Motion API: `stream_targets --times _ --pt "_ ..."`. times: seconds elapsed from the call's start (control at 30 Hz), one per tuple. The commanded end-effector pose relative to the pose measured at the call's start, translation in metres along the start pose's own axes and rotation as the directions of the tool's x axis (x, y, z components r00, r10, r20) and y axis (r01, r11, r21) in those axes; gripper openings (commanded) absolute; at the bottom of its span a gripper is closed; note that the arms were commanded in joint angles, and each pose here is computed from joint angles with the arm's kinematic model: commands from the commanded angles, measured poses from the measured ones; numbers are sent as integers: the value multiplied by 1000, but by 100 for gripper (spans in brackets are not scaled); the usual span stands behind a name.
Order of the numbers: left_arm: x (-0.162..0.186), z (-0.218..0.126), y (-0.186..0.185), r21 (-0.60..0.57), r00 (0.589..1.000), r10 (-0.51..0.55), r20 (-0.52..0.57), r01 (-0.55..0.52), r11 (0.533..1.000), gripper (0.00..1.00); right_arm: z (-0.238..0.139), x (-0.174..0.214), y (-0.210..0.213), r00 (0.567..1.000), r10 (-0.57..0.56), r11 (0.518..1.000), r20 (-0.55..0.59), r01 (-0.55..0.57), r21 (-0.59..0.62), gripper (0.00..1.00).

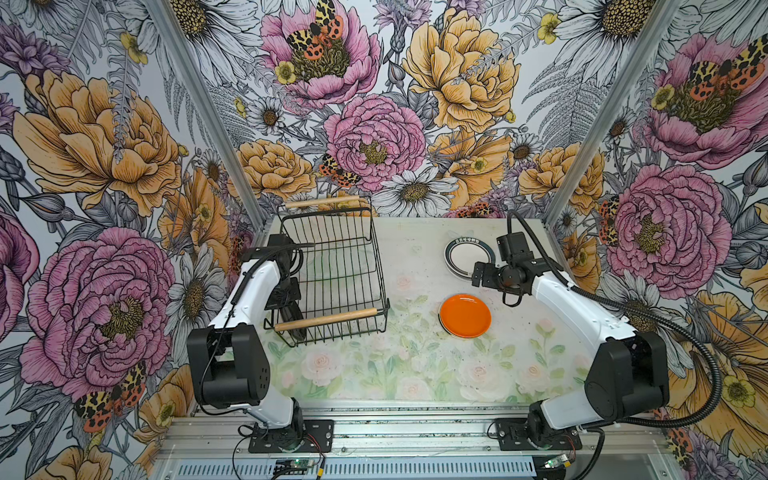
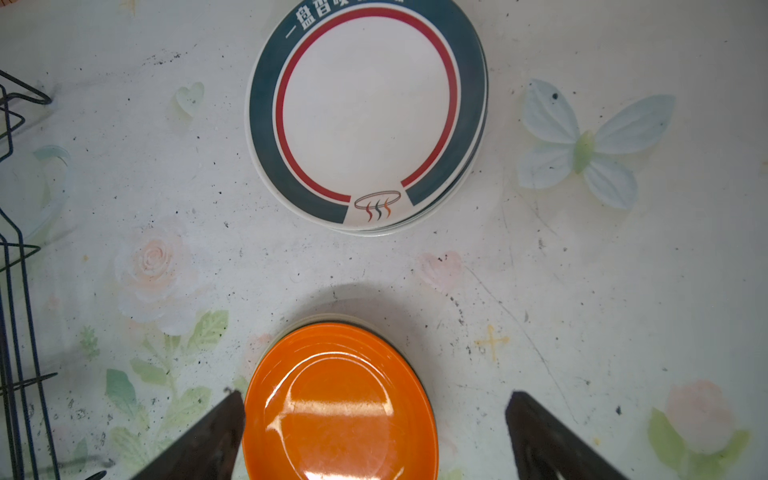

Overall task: Unload the plates from the dish rack
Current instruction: 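Open the right gripper and rise while the left gripper grasps the dark plate, then lift the dark green plate up out of the rack with the left gripper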

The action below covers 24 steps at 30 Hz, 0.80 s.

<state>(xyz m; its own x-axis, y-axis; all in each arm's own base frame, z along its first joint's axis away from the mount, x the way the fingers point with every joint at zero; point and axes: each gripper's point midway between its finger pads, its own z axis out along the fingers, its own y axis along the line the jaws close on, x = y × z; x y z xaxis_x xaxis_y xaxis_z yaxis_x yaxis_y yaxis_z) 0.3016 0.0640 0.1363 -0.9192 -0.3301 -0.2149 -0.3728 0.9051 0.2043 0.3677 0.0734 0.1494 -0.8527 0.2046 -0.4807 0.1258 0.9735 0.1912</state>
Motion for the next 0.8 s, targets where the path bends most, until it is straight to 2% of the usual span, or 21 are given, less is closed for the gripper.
stream_targets --times 0.0,0.2,0.5,0.6,0.77 --pt "-7 -7 -1 30 998 -61 21 60 998 6 -10 -15 6 999 2 1000 47 -1 -27 100" --pt "-11 -22 -2 62 997 -62 47 59 996 0 -11 -14 6 999 7 999 49 -5 -34 99" --pt "-16 -54 -5 138 993 -70 97 57 989 0 -17 -13 7 998 10 999 61 -7 -48 100" --pt "-24 -77 -3 169 985 -91 146 65 984 0 -19 -12 8 998 13 999 65 -10 -52 99" --pt "-45 -139 -1 249 953 -139 269 70 966 0 -34 -20 7 994 3 999 111 3 -53 100"
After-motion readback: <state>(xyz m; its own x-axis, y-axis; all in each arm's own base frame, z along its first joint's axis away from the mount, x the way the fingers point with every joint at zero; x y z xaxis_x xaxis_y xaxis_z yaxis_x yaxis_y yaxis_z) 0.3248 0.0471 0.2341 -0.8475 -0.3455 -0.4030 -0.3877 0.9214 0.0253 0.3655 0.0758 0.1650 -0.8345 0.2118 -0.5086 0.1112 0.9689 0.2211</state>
